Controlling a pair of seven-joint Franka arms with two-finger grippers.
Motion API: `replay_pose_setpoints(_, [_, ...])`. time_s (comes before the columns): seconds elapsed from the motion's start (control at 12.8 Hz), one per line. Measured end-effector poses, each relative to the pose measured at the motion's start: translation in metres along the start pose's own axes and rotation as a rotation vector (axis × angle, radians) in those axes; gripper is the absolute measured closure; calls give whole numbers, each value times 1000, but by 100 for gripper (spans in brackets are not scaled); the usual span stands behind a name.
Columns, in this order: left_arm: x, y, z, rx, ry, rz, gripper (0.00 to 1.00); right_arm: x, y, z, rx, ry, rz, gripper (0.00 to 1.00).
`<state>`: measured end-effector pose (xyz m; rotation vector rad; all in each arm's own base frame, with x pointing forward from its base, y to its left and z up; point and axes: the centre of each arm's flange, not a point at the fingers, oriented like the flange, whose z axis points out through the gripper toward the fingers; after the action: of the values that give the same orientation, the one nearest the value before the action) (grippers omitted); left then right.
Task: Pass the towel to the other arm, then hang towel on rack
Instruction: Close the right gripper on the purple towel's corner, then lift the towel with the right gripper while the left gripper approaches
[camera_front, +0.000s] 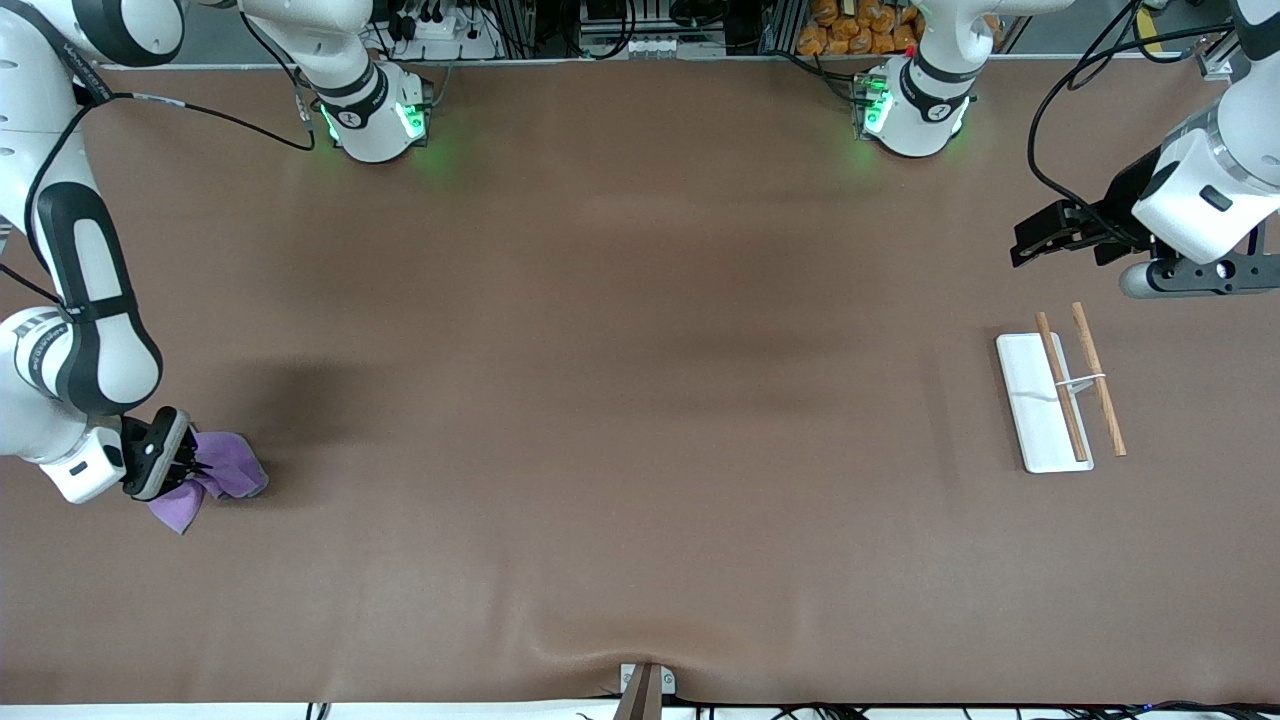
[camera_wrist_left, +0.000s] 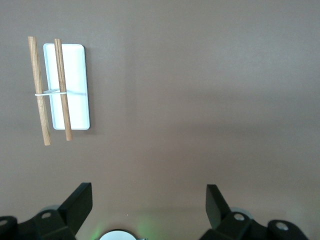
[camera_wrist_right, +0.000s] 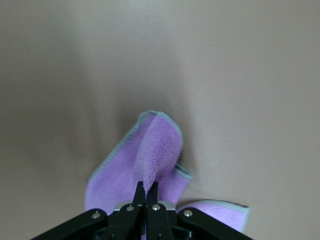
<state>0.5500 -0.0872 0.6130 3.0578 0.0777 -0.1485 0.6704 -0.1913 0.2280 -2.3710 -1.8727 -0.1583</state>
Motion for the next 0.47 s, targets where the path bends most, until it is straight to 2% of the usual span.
replay_pose_setpoints(0.23, [2,0,1,-2,9,0,0,26,-3,-24,108,13,155,98])
replay_pose_setpoints(0.47, [5,0,5,-2,7,-1,0,74,-16,-60,186,-12,323,98])
